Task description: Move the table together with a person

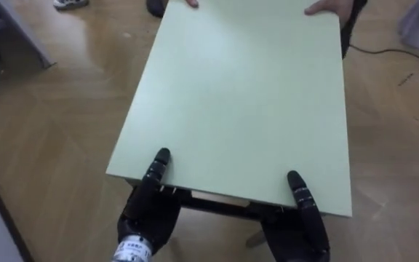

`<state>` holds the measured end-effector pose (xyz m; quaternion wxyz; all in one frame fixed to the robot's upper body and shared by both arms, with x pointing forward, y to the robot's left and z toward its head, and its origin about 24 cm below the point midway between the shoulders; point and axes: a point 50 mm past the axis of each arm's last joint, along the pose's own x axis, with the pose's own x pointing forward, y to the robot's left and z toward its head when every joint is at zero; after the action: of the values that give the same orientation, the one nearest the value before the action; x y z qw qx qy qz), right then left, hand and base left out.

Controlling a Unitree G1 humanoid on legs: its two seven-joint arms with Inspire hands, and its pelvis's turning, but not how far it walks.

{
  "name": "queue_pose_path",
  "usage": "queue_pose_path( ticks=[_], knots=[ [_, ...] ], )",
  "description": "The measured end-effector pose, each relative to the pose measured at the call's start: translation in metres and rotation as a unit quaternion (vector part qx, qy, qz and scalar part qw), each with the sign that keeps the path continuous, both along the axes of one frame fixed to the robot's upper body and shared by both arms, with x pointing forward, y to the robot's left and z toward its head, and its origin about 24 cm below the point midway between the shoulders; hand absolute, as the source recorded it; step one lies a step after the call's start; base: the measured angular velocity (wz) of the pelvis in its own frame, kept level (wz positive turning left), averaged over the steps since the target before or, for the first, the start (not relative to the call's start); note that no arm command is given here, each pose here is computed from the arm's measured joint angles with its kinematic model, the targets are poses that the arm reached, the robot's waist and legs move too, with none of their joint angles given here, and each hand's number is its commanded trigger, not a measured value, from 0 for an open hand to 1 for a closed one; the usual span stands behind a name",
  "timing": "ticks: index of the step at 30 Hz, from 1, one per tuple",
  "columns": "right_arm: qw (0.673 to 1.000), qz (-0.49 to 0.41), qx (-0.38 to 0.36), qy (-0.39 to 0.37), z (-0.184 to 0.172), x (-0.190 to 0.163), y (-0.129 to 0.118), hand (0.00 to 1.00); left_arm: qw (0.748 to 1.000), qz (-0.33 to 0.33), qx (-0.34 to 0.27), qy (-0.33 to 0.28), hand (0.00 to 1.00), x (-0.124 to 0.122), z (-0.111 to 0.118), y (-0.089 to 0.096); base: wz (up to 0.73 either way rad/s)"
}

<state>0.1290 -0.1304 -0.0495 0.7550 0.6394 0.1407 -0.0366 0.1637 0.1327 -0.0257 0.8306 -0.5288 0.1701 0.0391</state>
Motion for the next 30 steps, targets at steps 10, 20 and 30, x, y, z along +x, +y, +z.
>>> queue_pose_path(
  ticks=[10,20,30],
  knots=[
    [1.0,0.01,0.002,-0.002,0.002,0.007,0.004,1.0,1.0,0.004,0.003,-0.005,1.0,0.001,0.003,0.004,0.48],
    [0.999,0.036,-0.001,-0.022,0.007,0.024,0.011,1.0,0.999,0.032,-0.003,-0.018,1.0,0.001,0.005,0.013,0.63],
    [0.998,0.053,-0.04,-0.004,0.005,0.027,0.001,1.0,0.999,0.038,-0.031,0.025,1.0,-0.008,-0.007,0.007,0.46]
  ],
)
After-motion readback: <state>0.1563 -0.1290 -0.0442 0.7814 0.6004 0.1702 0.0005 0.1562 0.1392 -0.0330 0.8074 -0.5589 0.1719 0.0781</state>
